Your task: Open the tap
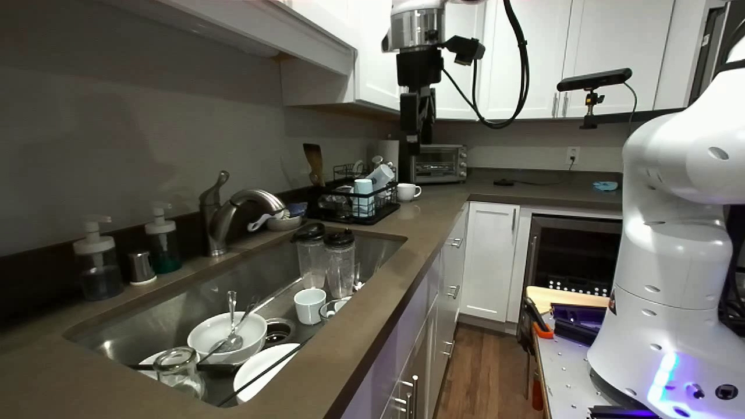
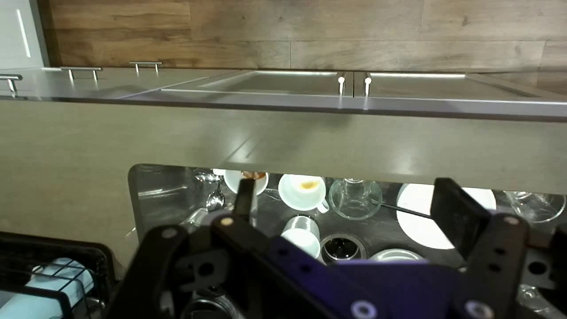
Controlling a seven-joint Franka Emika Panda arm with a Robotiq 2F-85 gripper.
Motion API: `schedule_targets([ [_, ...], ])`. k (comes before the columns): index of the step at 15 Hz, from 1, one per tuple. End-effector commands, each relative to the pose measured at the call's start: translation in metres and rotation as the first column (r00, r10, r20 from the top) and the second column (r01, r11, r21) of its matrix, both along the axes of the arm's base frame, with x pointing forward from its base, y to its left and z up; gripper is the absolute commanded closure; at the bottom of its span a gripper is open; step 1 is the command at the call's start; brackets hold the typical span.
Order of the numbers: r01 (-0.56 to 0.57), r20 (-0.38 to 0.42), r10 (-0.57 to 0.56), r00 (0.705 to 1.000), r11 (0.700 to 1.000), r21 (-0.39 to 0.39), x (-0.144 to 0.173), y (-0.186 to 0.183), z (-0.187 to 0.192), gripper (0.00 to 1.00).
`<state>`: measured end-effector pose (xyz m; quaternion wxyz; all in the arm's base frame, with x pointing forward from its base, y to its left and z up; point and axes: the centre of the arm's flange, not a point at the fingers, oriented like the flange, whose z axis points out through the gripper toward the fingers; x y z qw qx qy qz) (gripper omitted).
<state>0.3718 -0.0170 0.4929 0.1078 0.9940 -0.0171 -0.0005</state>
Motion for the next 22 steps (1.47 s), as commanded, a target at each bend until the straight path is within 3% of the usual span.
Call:
schedule_targets([
  [1, -0.032, 0.059, 0.03, 0.998, 0.999, 0.022, 0.02, 0.008, -0.002, 0.0],
  [8, -0.089, 0.213, 0.079, 0.974, 0.995, 0.039, 0.055, 0.022, 0.002, 0.0],
  [15, -0.164, 0.403, 0.101, 0.91, 0.979, 0.125, 0.105, 0.033, 0.012, 0.0],
  [19, -0.196, 0.454, 0.104, 0.885, 0.968, 0.16, 0.133, 0.05, 0.001, 0.0],
  [22, -0.186, 0.484, 0.104, 0.869, 0.975, 0.124, 0.155, 0.054, -0.008, 0.0],
])
